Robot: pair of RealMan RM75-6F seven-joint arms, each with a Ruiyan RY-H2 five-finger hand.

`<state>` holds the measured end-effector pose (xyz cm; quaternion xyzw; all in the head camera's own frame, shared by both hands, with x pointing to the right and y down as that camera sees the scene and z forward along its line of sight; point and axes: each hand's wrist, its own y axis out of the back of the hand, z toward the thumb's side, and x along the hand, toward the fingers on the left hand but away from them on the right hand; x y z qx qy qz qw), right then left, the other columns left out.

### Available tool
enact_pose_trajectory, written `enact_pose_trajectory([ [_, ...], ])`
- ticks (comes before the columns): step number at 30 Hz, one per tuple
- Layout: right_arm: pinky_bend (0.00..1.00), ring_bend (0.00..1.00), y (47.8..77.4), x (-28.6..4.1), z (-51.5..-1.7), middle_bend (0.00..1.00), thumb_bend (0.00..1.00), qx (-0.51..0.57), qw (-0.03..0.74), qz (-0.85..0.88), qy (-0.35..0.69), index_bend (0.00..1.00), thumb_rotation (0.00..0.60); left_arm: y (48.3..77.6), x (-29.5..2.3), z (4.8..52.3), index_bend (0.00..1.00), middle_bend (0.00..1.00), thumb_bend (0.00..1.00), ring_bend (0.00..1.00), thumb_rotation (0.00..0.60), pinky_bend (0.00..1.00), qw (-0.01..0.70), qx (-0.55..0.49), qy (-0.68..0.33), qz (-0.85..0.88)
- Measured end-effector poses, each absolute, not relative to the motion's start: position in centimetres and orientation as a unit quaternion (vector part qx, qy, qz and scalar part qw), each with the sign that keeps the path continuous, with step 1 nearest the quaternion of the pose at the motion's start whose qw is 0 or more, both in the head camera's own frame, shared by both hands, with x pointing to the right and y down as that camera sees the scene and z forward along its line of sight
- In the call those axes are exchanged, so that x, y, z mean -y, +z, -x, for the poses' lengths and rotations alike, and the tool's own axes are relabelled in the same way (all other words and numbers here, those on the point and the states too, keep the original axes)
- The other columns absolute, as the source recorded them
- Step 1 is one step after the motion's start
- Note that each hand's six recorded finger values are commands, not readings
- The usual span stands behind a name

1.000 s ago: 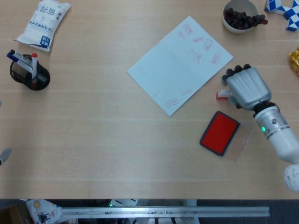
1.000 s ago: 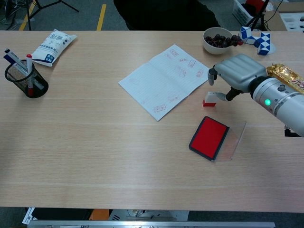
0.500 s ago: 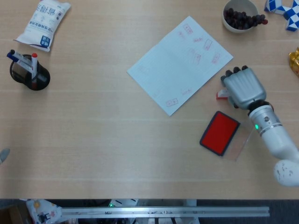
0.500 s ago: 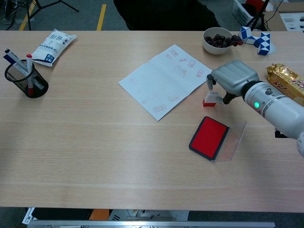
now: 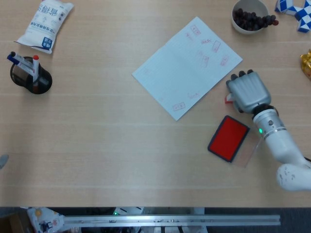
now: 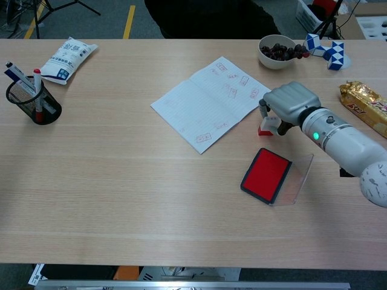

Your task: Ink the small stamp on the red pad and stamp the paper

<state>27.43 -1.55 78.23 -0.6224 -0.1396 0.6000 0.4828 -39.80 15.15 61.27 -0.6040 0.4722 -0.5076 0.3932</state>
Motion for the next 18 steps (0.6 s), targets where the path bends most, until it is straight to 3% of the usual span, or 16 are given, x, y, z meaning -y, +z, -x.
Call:
enact_pose_trajectory([
  [18,0.35,0.32,78.15,1.87,-27.41,0.4,0.3,0.143,0.484,0.615,0.606,0.54,0.6,61.37,-15.15,40.14,0.0,0.12,0.12,0.13,0.6,0.09,0.391,-0.475,-0.509,0.602],
])
